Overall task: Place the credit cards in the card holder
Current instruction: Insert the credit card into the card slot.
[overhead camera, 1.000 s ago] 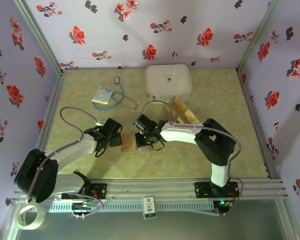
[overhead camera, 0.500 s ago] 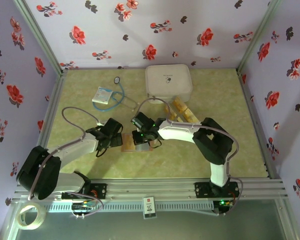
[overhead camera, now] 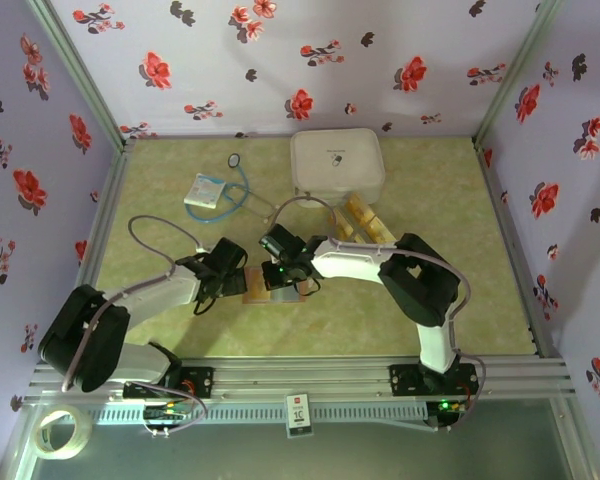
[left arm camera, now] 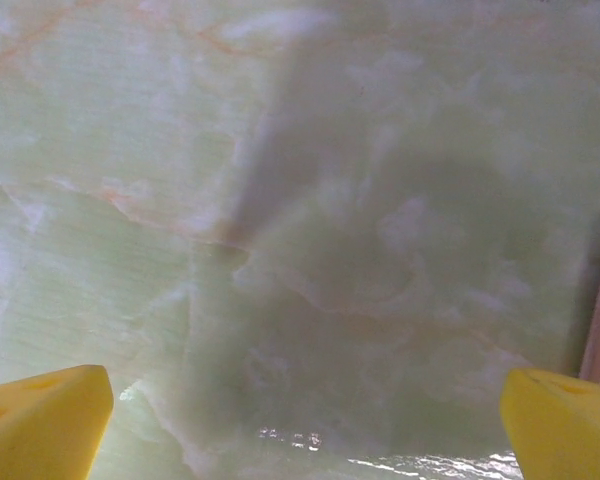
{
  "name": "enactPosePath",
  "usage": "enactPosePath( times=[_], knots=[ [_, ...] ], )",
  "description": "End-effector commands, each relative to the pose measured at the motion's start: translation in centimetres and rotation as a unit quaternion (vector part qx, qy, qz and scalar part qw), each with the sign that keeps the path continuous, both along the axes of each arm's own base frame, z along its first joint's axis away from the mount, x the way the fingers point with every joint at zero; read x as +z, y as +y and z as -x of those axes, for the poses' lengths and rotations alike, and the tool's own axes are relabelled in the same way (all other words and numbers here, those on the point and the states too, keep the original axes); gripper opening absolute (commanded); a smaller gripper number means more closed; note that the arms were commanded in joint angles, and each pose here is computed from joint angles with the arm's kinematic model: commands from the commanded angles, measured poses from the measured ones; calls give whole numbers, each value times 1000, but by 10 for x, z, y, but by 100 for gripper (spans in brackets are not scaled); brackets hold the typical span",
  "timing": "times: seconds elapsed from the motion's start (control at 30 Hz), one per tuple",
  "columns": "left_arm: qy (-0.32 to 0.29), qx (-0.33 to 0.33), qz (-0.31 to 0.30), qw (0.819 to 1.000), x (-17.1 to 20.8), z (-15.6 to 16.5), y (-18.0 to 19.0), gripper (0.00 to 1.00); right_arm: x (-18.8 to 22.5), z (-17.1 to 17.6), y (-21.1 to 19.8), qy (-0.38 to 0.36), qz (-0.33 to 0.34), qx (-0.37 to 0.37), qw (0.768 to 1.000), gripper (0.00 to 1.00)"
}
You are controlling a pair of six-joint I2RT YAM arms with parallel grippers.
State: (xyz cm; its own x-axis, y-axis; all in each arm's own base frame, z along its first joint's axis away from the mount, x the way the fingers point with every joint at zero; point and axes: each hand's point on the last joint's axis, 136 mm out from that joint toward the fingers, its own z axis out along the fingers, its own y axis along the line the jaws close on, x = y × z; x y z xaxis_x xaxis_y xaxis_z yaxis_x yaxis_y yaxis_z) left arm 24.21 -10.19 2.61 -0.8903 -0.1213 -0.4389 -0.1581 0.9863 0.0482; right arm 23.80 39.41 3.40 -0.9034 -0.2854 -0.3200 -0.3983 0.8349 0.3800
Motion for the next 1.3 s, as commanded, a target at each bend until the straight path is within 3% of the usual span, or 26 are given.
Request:
enactPosePath(
  times=[0.0, 0.6, 0.9, 1.27],
  knots=[
    [8, -2, -2, 1000, -7, 1, 1, 100, -2, -5, 6, -1, -1, 6, 1000, 0],
    [14, -4, 4, 1000, -12, 1, -2, 100, 0, -5, 23, 12, -20, 19, 1000, 0],
    [5, -3, 10, 1000, -4, -2, -4, 100, 24, -8, -1, -17, -16, 3, 1000, 3],
    [-27, 9, 6, 1000, 29, -11, 6, 100, 4, -2, -19, -8, -5, -8, 1000, 2]
  ],
)
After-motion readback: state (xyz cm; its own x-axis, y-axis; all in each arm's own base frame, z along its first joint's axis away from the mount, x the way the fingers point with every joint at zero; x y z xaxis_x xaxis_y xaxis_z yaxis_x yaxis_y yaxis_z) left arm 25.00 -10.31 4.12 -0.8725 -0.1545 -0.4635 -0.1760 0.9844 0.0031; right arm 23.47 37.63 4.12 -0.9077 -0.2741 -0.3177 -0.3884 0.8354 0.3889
